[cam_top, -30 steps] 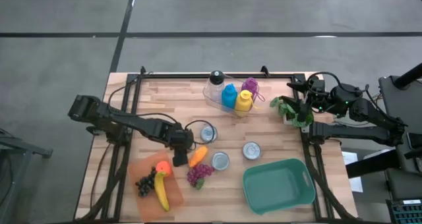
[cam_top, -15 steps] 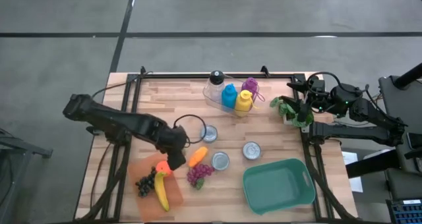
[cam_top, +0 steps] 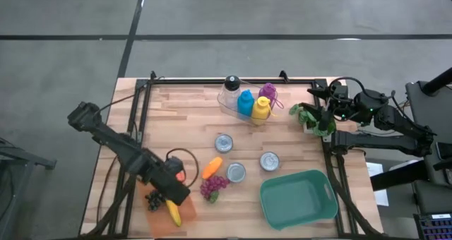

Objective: Pick & Place Food Item
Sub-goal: Put the kiwi into the orange bin

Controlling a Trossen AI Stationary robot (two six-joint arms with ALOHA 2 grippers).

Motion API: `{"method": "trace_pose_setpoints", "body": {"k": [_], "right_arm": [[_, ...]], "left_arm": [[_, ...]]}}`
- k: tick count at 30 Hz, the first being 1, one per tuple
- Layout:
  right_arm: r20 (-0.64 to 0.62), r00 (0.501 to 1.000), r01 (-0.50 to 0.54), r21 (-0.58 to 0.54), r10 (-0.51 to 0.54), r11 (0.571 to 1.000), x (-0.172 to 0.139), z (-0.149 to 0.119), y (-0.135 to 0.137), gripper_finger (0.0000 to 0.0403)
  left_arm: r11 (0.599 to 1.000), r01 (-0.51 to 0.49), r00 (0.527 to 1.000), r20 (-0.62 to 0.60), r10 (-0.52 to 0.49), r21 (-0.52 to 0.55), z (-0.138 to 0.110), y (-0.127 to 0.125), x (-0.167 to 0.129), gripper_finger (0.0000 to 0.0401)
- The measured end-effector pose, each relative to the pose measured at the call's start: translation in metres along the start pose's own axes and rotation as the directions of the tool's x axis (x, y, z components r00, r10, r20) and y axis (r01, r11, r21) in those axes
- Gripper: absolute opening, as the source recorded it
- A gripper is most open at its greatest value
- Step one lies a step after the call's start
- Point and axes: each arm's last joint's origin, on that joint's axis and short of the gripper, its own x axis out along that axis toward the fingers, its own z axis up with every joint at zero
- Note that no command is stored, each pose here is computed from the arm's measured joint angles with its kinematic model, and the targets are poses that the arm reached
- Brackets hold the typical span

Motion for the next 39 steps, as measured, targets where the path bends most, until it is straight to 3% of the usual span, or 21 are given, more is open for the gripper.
{"method": "trace_pose_setpoints", "body": {"k": [9,20,29,39], "right_arm": [[0.000,1.000,0.000,0.000,0.000,1.000,0.000,0.000,0.000,0.0329],[0.000,1.000,0.000,0.000,0.000,1.000,0.000,0.000,0.000,0.0329],[0.000,1.000,0.000,0.000,0.000,1.000,0.000,0.000,0.000,0.0329],[0.000,1.000,0.000,0.000,0.000,1.000,0.000,0.000,0.000,0.0329]], "left_arm": [[1.000,-0.005,1.000,0.018,0.005,-0.026,-0.040,-0.002,0.008,0.0187],[0.994,-0.073,0.997,-0.003,0.073,-0.081,-0.072,-0.003,0.030,0.0187],[0.984,-0.173,0.985,-0.032,0.171,-0.049,-0.091,-0.008,0.066,0.0187],[0.978,-0.202,0.979,-0.047,0.200,-0.051,-0.098,-0.011,0.087,0.0187]]}}
